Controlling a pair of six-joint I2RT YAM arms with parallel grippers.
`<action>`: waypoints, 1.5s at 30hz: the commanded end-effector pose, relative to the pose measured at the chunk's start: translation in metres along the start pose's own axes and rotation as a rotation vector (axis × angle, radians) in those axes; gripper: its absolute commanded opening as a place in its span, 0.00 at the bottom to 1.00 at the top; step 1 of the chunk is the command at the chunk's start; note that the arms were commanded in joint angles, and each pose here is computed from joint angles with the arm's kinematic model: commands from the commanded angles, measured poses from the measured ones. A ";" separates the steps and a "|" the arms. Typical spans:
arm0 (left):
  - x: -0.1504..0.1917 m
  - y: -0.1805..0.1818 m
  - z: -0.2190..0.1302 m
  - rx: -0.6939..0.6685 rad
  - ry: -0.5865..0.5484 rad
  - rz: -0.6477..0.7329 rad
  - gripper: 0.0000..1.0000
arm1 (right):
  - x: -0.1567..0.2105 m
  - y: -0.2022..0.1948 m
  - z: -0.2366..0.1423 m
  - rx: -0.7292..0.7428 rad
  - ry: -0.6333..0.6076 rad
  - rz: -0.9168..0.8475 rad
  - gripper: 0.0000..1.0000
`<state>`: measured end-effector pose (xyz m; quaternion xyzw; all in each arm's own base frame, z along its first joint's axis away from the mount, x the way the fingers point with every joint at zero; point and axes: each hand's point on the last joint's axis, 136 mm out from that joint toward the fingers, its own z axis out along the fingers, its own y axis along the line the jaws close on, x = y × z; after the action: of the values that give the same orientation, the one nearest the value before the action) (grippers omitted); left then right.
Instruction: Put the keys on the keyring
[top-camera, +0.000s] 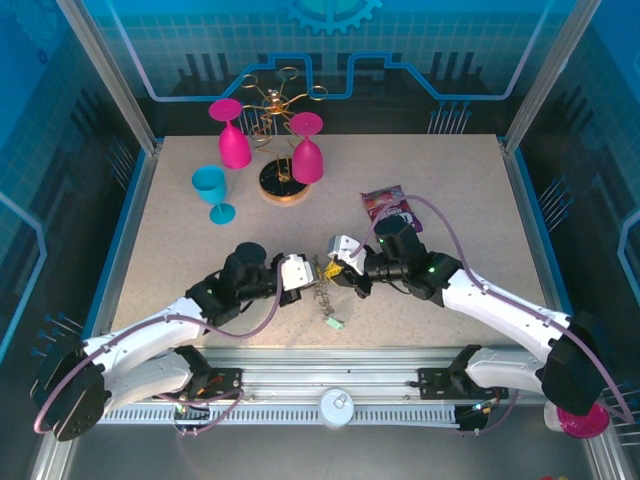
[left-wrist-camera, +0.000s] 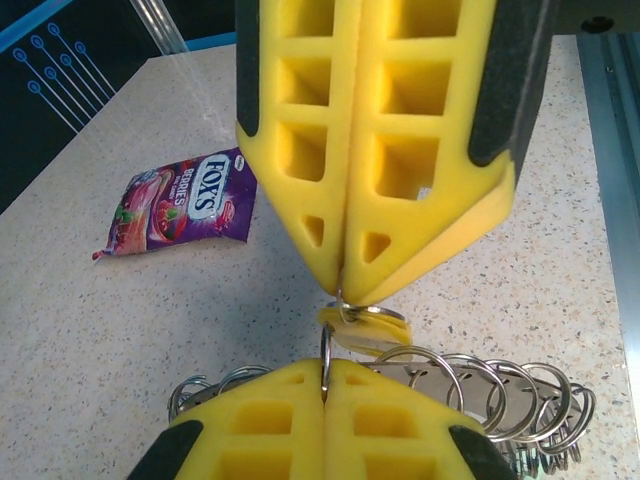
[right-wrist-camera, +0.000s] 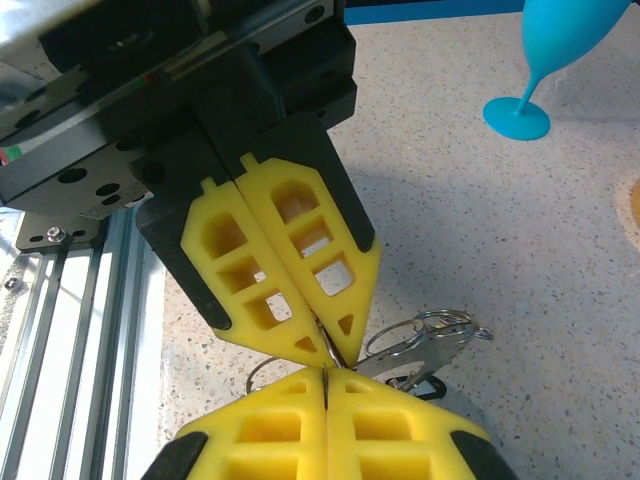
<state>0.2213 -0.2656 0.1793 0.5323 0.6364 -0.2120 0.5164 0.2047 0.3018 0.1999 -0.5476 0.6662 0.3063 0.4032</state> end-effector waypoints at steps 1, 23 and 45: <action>-0.022 0.003 -0.001 0.006 -0.071 0.003 0.00 | -0.015 0.007 0.001 -0.041 -0.038 -0.036 0.00; -0.027 0.001 -0.003 0.017 -0.085 0.008 0.00 | -0.007 -0.046 0.005 0.243 0.003 0.087 0.00; -0.030 0.014 -0.009 -0.087 -0.127 0.064 0.00 | -0.001 -0.056 0.004 0.259 -0.053 0.334 0.03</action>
<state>0.2417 -0.2580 0.1927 0.5015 0.6355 -0.1698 0.5619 0.2387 0.3052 0.1972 -0.4057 0.7582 0.3121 0.4038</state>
